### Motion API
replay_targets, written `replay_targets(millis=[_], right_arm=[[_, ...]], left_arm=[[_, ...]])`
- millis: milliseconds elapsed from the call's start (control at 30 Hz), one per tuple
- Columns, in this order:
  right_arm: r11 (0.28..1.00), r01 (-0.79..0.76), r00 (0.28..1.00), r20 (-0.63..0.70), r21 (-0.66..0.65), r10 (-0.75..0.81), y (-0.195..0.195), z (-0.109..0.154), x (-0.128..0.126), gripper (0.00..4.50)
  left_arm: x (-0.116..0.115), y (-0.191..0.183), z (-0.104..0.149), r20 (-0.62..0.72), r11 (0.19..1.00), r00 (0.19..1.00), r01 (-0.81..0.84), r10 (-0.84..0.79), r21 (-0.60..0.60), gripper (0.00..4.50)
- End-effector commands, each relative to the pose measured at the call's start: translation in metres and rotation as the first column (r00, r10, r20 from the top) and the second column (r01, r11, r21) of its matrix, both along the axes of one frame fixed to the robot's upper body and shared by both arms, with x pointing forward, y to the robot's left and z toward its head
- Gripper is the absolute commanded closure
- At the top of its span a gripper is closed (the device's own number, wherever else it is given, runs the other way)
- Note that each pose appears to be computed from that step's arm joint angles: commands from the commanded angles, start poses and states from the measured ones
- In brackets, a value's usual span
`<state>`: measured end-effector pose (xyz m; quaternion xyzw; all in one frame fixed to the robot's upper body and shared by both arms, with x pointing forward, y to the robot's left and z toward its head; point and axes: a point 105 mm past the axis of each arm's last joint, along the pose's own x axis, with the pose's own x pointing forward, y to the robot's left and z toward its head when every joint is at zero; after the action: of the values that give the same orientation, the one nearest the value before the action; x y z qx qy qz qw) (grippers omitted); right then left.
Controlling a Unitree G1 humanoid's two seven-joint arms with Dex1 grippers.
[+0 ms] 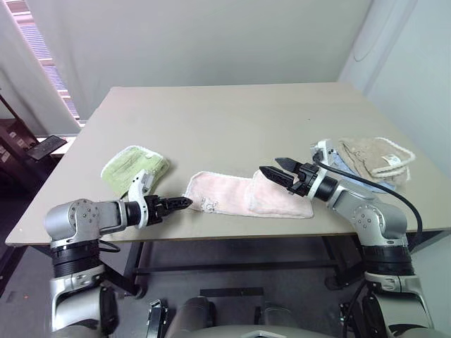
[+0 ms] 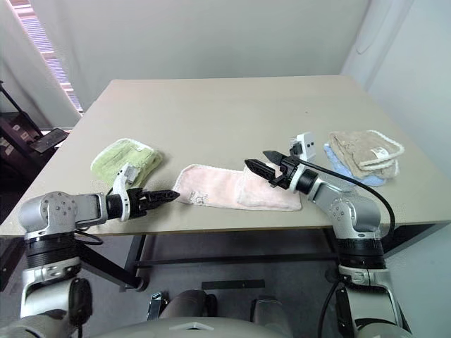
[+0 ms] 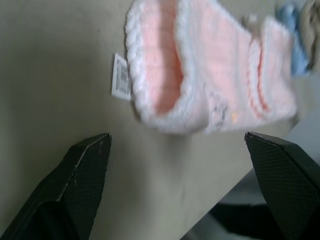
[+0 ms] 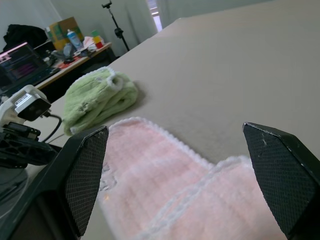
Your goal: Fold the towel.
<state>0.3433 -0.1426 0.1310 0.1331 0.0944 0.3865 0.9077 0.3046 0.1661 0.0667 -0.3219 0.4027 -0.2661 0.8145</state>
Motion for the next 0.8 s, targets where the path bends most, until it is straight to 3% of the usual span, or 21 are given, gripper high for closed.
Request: replay_targets(millis=[33, 500, 800], right_arm=[[1.0, 0.014, 0.997, 0.073, 0.01, -0.014, 0.0, 0.017, 0.005, 0.01], [0.996, 0.091, 0.993, 0.076, -0.015, -0.089, -0.012, 0.014, 0.011, 0.01], [0.991, 0.129, 0.989, 0.08, -0.023, -0.127, -0.018, 0.012, 0.014, 0.0]], left_arm=[[0.004, -0.011, -0.003, -0.046, 0.998, 0.998, -0.034, 0.032, -0.044, 0.0], [0.012, -0.039, 0.001, -0.082, 0.982, 0.996, -0.04, 0.025, -0.183, 0.0], [0.012, -0.034, 0.002, -0.091, 0.983, 0.995, -0.043, 0.027, -0.177, 3.16]])
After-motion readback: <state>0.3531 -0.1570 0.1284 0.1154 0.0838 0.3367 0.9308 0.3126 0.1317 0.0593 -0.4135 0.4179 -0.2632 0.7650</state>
